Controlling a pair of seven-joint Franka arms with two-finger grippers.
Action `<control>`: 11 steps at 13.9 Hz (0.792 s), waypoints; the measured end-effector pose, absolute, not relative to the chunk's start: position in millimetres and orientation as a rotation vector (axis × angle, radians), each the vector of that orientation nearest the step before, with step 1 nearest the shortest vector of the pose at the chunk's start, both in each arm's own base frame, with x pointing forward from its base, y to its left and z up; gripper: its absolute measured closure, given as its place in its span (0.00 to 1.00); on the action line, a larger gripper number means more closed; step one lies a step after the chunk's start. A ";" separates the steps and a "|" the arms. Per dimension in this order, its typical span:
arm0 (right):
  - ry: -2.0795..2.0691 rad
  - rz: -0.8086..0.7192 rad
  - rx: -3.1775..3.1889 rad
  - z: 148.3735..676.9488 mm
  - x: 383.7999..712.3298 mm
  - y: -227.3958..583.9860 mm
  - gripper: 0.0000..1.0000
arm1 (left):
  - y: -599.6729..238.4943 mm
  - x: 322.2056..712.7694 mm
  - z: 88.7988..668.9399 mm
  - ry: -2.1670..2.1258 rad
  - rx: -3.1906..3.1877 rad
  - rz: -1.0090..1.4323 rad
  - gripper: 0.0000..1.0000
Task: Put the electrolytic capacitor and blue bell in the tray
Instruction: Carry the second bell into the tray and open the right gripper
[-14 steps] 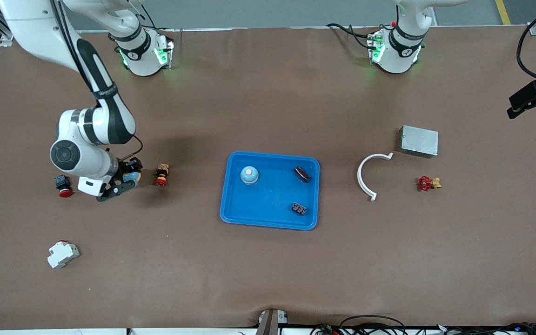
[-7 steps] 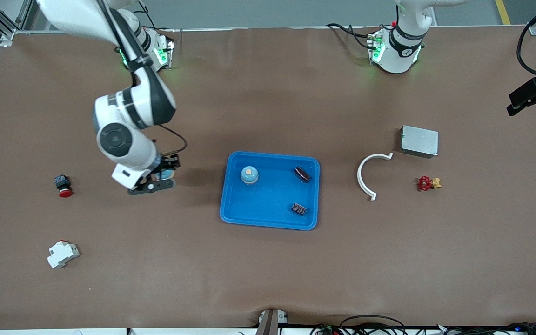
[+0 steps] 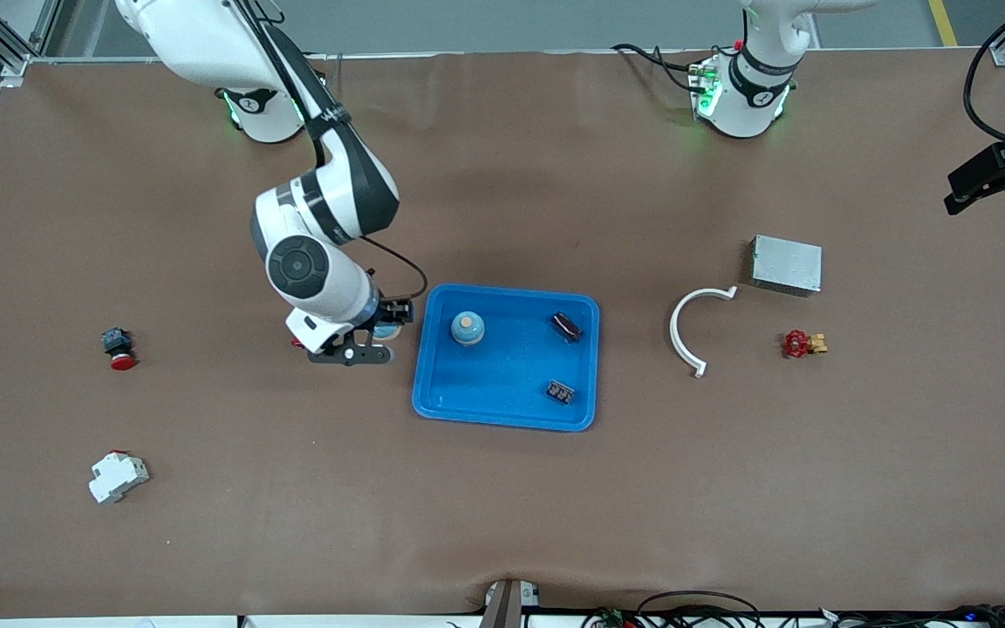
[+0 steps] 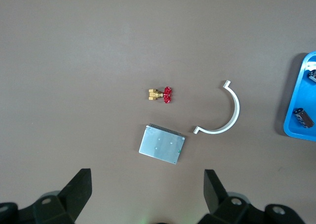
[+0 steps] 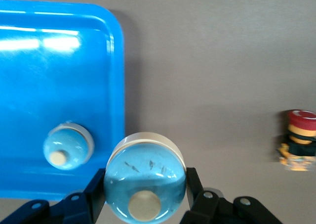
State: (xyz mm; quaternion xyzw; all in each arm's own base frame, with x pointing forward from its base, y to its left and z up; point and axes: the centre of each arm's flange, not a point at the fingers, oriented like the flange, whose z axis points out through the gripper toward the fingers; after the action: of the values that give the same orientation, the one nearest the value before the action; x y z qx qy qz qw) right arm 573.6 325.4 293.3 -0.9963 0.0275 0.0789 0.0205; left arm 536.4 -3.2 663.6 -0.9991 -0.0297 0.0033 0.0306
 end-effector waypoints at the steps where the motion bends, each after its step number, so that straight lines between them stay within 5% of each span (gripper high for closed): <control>1: 0.099 0.239 -3.092 287.8 575.5 338.3 0.32 | -4.9 536.4 663.4 -0.087 -3.079 0.011 0.00; 11: 0.171 0.186 -3.063 251.5 607.2 383.7 0.32 | -7.4 535.5 665.1 -0.151 -3.094 0.005 0.00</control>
State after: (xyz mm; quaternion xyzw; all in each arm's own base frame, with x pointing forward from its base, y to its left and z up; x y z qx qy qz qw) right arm 607.2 383.7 251.5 -0.9960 0.0557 0.0606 0.0340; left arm 535.5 -7.4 665.1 -0.9986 -0.0489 0.0017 0.0218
